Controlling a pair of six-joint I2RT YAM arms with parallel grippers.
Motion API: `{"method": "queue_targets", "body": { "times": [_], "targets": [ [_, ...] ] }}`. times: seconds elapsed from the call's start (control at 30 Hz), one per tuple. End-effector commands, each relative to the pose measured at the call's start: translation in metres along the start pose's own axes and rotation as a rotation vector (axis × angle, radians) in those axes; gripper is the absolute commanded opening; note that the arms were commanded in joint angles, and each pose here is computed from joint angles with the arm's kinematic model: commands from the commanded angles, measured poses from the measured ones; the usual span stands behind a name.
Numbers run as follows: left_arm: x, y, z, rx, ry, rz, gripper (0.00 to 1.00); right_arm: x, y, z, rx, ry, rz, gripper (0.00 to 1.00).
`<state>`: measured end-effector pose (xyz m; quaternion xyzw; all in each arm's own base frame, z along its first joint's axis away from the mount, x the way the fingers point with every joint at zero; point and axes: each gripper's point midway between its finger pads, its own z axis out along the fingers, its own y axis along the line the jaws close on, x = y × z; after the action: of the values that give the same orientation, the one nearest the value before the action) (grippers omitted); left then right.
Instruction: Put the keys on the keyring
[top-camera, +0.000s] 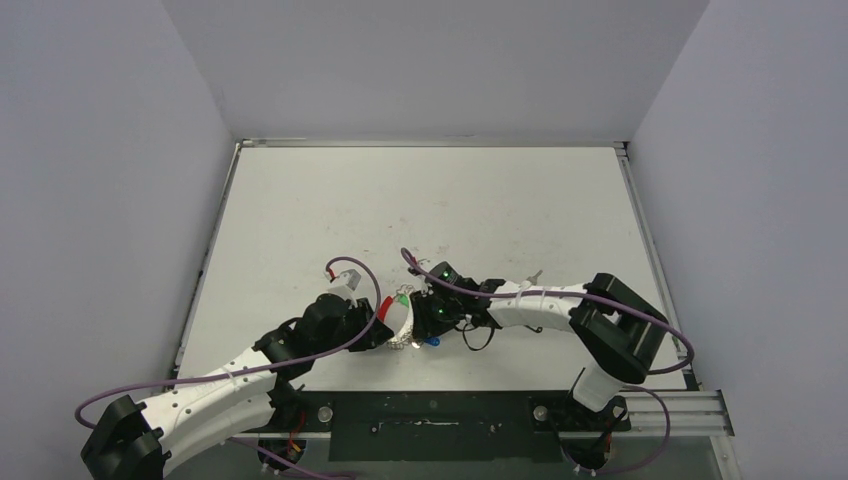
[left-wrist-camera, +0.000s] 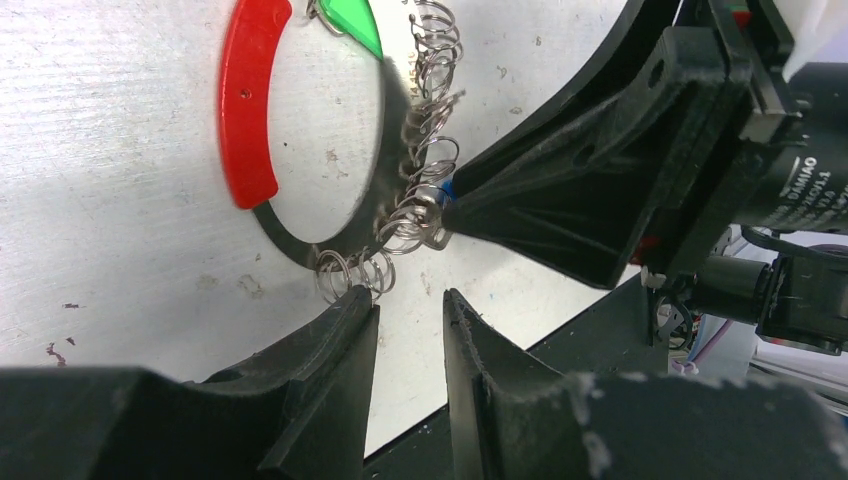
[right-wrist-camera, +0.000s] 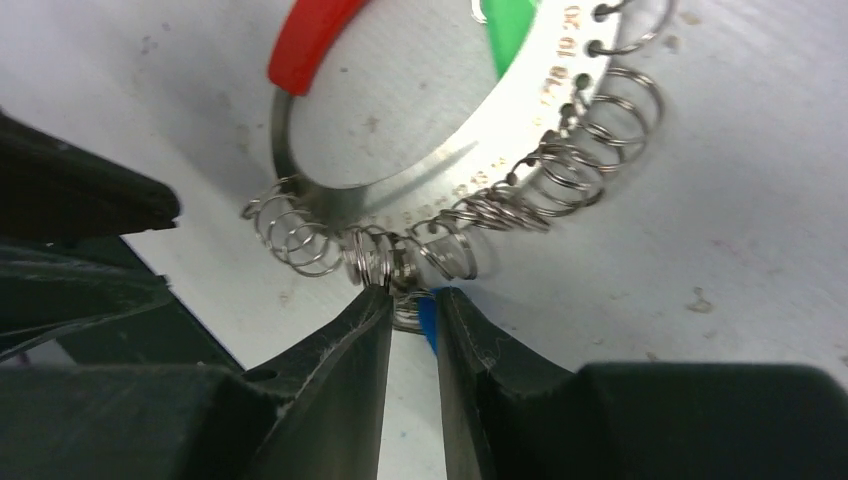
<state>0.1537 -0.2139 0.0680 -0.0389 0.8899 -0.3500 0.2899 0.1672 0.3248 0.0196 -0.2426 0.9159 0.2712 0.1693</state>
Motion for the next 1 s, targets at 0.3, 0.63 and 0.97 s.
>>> {"method": "queue_targets", "body": {
  "times": [0.3, 0.63, 0.97],
  "targets": [
    [-0.007, -0.001, -0.001, 0.012, -0.040, -0.021, 0.28, -0.064, 0.019, -0.062, -0.154, -0.282, 0.032, 0.46],
    [-0.006, 0.001, 0.000, 0.000, -0.033, -0.031, 0.29, -0.038, -0.011, -0.017, -0.070, -0.132, 0.073, 0.59],
    [-0.004, 0.005, 0.001, -0.009, -0.030, -0.038, 0.29, -0.035, 0.060, 0.002, -0.257, -0.129, -0.015, 0.51]
  ]
}}
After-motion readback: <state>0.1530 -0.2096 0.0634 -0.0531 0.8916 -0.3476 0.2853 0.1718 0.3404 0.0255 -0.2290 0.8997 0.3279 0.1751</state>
